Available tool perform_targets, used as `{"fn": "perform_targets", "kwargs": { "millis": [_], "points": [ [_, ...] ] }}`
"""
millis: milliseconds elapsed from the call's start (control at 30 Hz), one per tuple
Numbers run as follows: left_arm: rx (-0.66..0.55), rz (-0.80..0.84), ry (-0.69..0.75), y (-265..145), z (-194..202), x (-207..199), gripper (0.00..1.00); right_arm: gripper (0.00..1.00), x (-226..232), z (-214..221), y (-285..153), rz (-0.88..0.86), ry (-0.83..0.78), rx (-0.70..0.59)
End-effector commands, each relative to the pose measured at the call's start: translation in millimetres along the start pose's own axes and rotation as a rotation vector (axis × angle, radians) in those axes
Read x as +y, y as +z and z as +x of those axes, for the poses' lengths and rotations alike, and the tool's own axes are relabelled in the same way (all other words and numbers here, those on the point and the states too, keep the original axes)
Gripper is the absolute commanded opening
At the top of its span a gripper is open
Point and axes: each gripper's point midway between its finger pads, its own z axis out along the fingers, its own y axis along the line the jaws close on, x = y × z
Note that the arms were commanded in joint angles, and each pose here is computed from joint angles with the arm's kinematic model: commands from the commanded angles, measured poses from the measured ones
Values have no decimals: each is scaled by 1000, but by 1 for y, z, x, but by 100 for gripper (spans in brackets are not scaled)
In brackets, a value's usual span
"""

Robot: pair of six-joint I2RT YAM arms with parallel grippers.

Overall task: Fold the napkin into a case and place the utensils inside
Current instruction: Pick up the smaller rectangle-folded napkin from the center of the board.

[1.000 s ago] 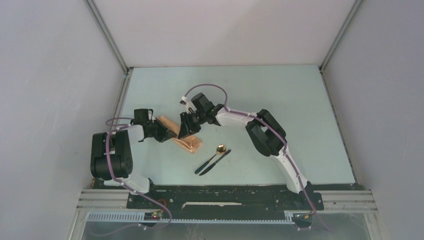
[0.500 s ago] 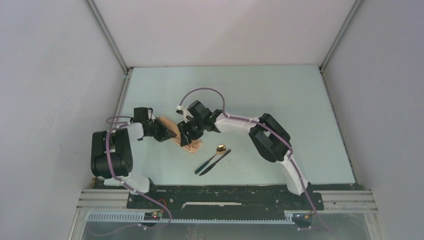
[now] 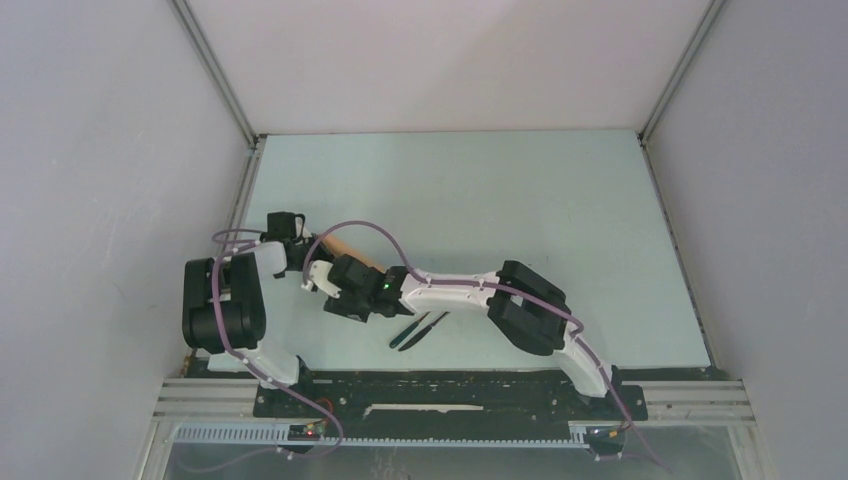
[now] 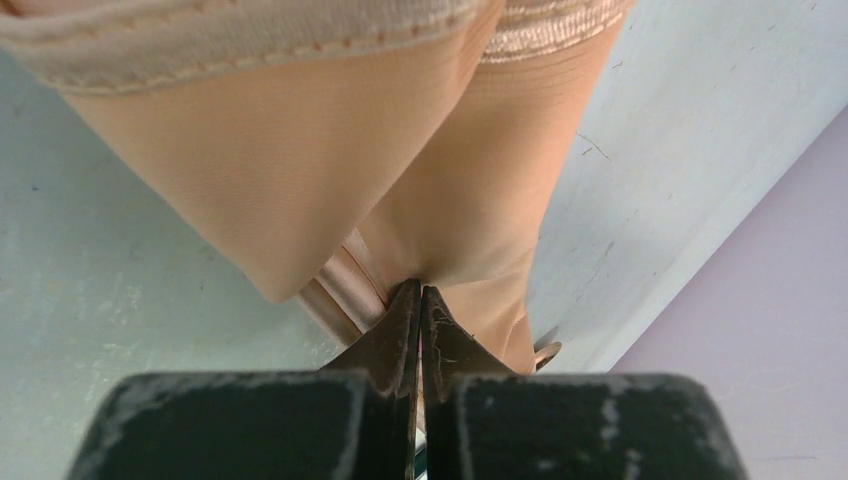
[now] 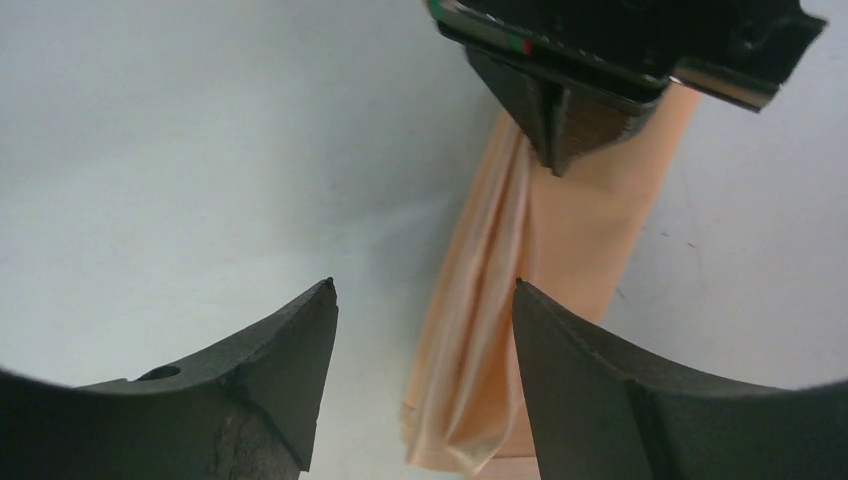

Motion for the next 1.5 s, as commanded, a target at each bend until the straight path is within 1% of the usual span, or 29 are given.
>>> {"fn": "perform_targets", "kwargs": {
  "millis": [0, 67, 233, 433, 500, 600, 767, 800, 900, 967, 1033, 1067, 1133, 1200, 1233, 1300, 1367, 1467],
  "points": [
    [-4, -10, 21, 1, -5, 3, 1, 73, -35, -7, 2, 168, -108, -12],
    [-4, -9, 22, 2, -6, 3, 1, 73, -37, -7, 4, 179, -128, -12],
    [-7, -9, 20, 1, -7, 3, 0, 72, -34, 7, 19, 176, -161, 37],
    [-12, -7, 18, 0, -9, 3, 1, 71, -24, 15, 26, 151, -124, 45],
    [-13, -7, 19, 0, -9, 3, 2, 69, -32, 17, 30, 208, -106, 63],
    [-15, -5, 24, -1, -10, 2, 3, 60, -46, 28, 36, 286, -95, 113],
    [-27, 6, 40, -6, -14, -4, 8, 40, -47, 32, 36, 294, -79, 109],
    [-29, 12, 45, -7, -14, -6, 9, 34, -47, 33, 37, 295, -74, 111],
    [-41, 36, 58, -14, -18, -17, 14, 23, -46, 33, 37, 291, -60, 107],
    [-54, 60, 62, -22, -23, -27, 17, 15, -44, 33, 37, 276, -50, 105],
    [-87, 94, 68, -36, -32, -39, 21, 4, -44, 32, 37, 267, -34, 104],
    [-109, 109, 73, -45, -38, -46, 23, 0, -43, 31, 36, 260, -19, 100],
    [-170, 131, 94, -67, -52, -60, 26, 0, -43, 29, 35, 230, 22, 87],
    [-239, 117, 126, -91, -67, -69, 28, 0, -43, 25, 32, 187, 76, 68],
    [-283, 110, 143, -105, -76, -74, 29, 0, -40, 21, 30, 137, 112, 52],
    [-364, 81, 142, -128, -89, -73, 30, 0, -37, 8, 20, 47, 192, 3],
    [-429, 74, 152, -146, -94, -74, 31, 0, -29, -1, 10, -76, 264, -30],
    [-480, 67, 186, -165, -93, -77, 31, 0, -25, -15, -8, -248, 401, -83]
  ]
}}
